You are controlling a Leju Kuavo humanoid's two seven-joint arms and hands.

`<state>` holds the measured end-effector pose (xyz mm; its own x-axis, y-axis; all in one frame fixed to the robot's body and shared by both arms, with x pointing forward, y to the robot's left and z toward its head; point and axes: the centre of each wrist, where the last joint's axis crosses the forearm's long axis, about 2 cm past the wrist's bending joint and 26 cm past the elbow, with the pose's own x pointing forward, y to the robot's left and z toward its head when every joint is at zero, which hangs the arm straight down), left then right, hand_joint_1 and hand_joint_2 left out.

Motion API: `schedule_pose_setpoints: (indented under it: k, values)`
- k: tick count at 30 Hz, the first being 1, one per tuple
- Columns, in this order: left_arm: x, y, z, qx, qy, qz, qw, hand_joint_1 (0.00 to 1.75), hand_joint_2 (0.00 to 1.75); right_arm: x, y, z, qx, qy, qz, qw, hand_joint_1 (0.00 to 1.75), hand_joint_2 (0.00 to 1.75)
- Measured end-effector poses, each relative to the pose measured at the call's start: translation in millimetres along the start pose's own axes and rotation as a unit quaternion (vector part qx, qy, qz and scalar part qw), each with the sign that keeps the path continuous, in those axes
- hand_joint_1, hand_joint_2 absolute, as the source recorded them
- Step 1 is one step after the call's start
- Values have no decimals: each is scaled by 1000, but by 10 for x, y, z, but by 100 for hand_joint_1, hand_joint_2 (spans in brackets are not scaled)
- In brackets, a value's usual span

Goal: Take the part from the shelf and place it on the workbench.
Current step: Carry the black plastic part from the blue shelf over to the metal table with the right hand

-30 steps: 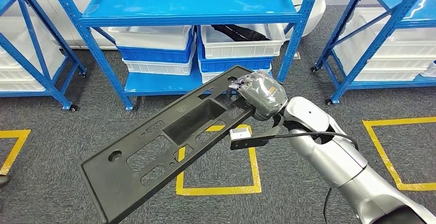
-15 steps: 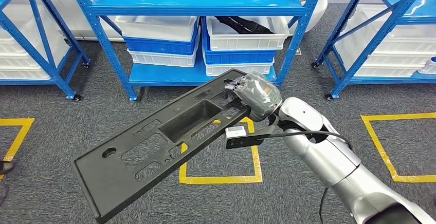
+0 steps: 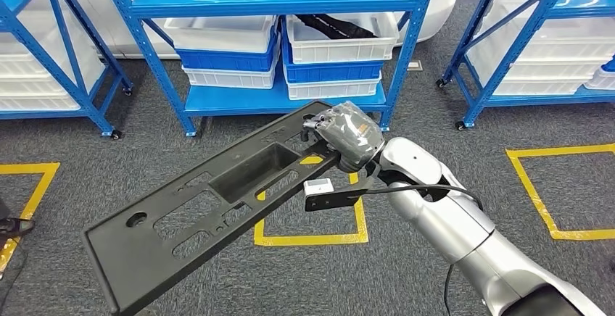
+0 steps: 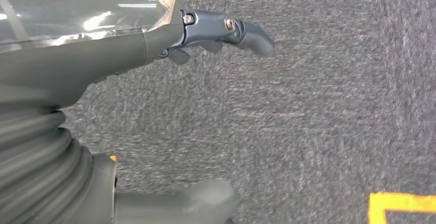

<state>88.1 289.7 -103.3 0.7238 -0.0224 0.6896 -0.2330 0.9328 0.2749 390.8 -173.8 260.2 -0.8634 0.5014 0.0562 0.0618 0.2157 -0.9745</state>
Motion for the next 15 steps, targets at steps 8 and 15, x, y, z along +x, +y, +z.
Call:
schedule_pose_setpoints:
  k: [8, 15]
  values:
    - [-5, 2, 2, 0, 0, 0, 1000, 0, 175, 20, 25, -21, 1, 1, 0, 1000, 175, 175]
    - [-12, -4, 10, 4, 2, 6, 1000, 0, 175, 22, 29, -18, -1, 1, 6, 1000, 175, 175]
